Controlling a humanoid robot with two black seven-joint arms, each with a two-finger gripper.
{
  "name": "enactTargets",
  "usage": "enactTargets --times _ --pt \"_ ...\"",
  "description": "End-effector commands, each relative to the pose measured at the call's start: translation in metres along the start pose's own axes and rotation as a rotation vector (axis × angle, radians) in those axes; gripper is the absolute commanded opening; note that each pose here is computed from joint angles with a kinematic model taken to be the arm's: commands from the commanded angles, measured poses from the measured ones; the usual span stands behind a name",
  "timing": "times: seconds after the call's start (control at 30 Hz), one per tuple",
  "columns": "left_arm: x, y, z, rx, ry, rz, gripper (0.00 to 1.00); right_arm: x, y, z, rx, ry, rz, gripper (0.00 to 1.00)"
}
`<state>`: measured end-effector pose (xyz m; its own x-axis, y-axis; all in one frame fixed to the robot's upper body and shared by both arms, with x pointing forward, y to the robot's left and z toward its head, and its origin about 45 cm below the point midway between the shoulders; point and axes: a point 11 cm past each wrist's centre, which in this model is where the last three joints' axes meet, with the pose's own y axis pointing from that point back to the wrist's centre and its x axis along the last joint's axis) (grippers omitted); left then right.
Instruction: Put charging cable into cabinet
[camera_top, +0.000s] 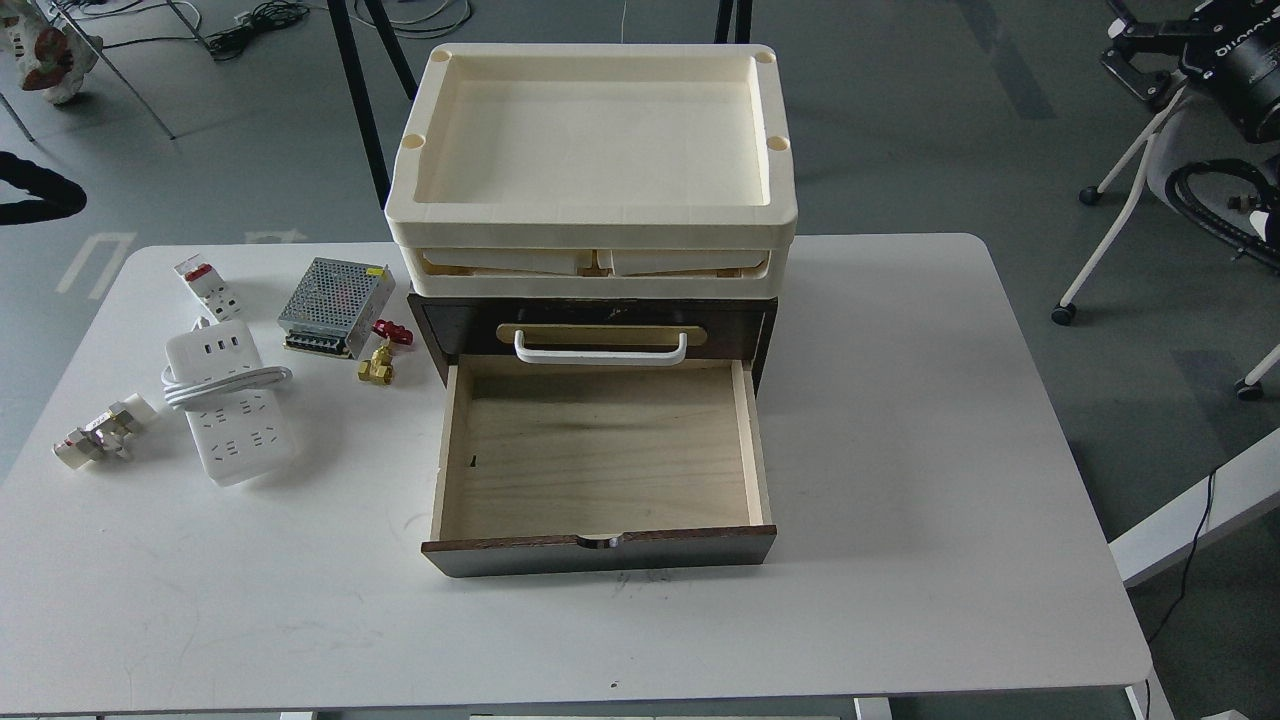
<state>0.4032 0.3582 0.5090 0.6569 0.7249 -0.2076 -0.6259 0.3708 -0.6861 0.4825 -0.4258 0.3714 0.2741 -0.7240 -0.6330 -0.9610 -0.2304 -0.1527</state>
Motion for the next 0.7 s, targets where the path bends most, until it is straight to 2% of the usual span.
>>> enactTargets --times 0.0,0.13,0.23,0.33,0.47,0.57,0.67 --pt "-0.029 0.016 0.017 0.198 -0.249 -0.153 1.00 0.009 0.009 -0.013 0.014 0.022 0.026 1.00" --pt "-0.053 0.046 0.015 0.524 -0.670 -0.393 1.00 0.020 0.021 -0.023 0.026 0.033 0.057 1.00" --pt "-0.066 0.084 -0.002 0.779 -0.915 -0.610 1.00 0.029 0.032 -0.033 0.037 0.048 0.084 1.00" --pt "-0.067 0.123 -0.014 0.988 -1.096 -0.798 1.00 0.043 0.044 -0.036 0.043 0.050 0.119 1.00" --pt "-0.043 0.178 -0.034 1.228 -1.231 -0.988 0.98 0.064 0.064 -0.025 0.030 0.033 0.169 1.00" --pt "-0.008 0.215 -0.041 1.291 -1.458 -1.102 0.97 0.068 0.068 -0.021 0.024 0.025 0.177 1.00" --pt "0.021 0.233 -0.071 1.301 -1.497 -1.144 0.97 0.064 0.065 -0.020 0.022 0.023 0.162 1.00"
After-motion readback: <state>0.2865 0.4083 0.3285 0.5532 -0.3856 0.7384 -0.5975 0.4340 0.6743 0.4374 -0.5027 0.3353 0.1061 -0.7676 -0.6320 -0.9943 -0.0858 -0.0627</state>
